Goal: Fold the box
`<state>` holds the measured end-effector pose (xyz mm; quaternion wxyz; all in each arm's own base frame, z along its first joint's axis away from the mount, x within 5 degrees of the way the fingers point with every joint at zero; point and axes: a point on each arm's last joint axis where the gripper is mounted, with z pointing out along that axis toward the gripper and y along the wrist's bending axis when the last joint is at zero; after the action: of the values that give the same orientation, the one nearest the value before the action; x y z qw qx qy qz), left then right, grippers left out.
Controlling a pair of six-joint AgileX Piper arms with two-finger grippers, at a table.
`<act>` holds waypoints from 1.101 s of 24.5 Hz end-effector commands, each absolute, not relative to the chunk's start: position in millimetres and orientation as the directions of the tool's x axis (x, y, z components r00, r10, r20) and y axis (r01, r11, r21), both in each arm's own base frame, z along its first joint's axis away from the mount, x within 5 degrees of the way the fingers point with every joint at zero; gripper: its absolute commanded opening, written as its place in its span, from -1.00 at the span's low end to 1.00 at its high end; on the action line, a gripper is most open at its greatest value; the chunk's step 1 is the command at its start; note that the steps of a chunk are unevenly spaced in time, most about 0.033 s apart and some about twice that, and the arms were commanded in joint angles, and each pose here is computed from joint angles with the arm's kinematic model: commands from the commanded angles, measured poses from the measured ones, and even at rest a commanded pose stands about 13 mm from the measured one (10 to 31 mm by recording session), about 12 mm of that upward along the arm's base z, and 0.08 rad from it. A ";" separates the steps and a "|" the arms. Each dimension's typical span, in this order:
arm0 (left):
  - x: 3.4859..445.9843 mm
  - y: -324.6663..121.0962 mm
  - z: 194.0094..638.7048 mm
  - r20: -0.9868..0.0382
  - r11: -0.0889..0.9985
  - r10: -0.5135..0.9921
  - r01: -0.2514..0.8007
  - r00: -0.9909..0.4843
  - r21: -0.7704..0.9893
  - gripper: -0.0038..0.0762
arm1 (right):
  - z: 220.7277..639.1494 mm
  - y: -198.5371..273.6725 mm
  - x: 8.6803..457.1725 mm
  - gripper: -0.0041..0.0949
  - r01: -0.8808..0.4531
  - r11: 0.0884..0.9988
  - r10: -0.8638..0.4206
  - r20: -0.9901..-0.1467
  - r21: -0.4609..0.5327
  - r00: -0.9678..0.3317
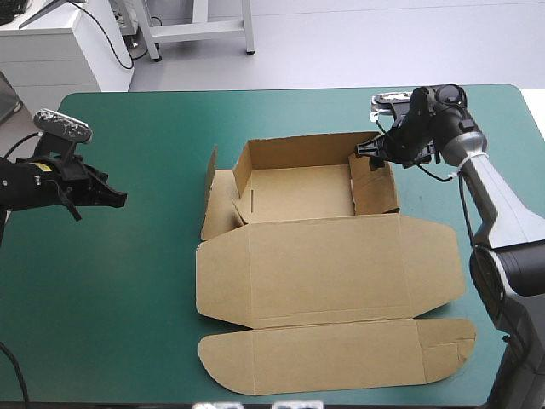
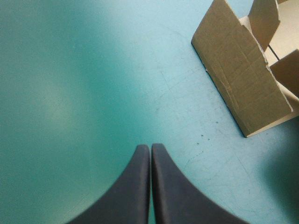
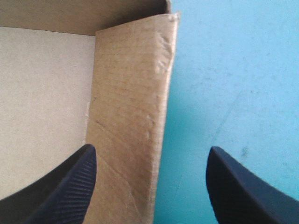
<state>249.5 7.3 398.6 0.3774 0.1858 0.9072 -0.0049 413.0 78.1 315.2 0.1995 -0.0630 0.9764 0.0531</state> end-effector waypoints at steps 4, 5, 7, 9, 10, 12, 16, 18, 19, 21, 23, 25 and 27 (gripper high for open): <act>244.1 6.2 416.5 -0.751 0.938 0.313 0.313 -0.582 0.148 -0.92 | 343.9 71.9 397.3 0.36 -0.119 0.991 -0.087 -0.403 0.056 -0.911; 244.1 6.2 416.5 -0.751 0.938 0.313 0.313 -0.582 0.148 -0.92 | 342.3 74.5 396.6 0.36 -0.118 0.989 -0.074 -0.395 0.088 -0.916; 243.4 6.0 415.8 -0.744 0.937 0.314 0.317 -0.589 0.144 -0.92 | 341.4 79.4 395.5 0.36 -0.124 0.982 -0.059 -0.386 0.145 -0.921; 243.1 5.5 415.5 -0.743 0.937 0.312 0.320 -0.592 0.138 -0.92 | 336.8 80.0 395.4 0.36 -0.122 0.981 -0.058 -0.372 0.151 -0.926; 243.1 5.2 415.6 -0.745 0.938 0.309 0.321 -0.591 0.133 -0.92 | 334.3 79.3 395.1 0.36 -0.120 0.982 -0.060 -0.365 0.144 -0.929; 243.1 5.0 415.7 -0.746 0.938 0.308 0.322 -0.591 0.132 -0.92 | 326.4 77.3 394.0 0.36 -0.116 0.986 -0.068 -0.342 0.122 -0.937; 243.4 5.1 415.9 -0.748 0.938 0.307 0.320 -0.589 0.133 -0.92 | 311.5 76.5 390.8 0.35 -0.107 0.987 -0.068 -0.291 0.117 -0.954; 243.5 5.2 416.0 -0.749 0.939 0.305 0.318 -0.588 0.132 -0.92 | 303.2 76.0 388.8 0.35 -0.103 0.988 -0.070 -0.264 0.114 -0.962; 243.5 5.2 416.0 -0.749 0.939 0.305 0.318 -0.588 0.132 -0.92 | 301.2 75.6 388.9 0.35 -0.103 0.989 -0.071 -0.265 0.109 -0.962; 243.4 5.0 416.0 -0.749 0.939 0.304 0.319 -0.589 0.130 -0.92 | 301.3 76.4 388.9 0.34 -0.098 0.988 -0.064 -0.265 0.119 -0.962; 243.2 4.8 415.9 -0.748 0.939 0.303 0.320 -0.590 0.127 -0.92 | 301.2 78.4 387.4 0.03 -0.094 0.985 -0.056 -0.250 0.143 -0.967; 243.2 4.8 415.8 -0.748 0.939 0.303 0.320 -0.590 0.128 -0.92 | 300.4 79.8 387.4 -0.37 -0.104 0.982 -0.063 -0.247 0.156 -0.967; 243.2 4.8 415.8 -0.748 0.939 0.303 0.320 -0.590 0.128 -0.92 | 299.6 80.6 387.7 -0.78 -0.117 0.980 -0.074 -0.246 0.161 -0.966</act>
<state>248.4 6.7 397.8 0.3712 0.1851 0.9099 -0.0103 395.2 81.4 274.8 0.0933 -0.0386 0.9919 0.0770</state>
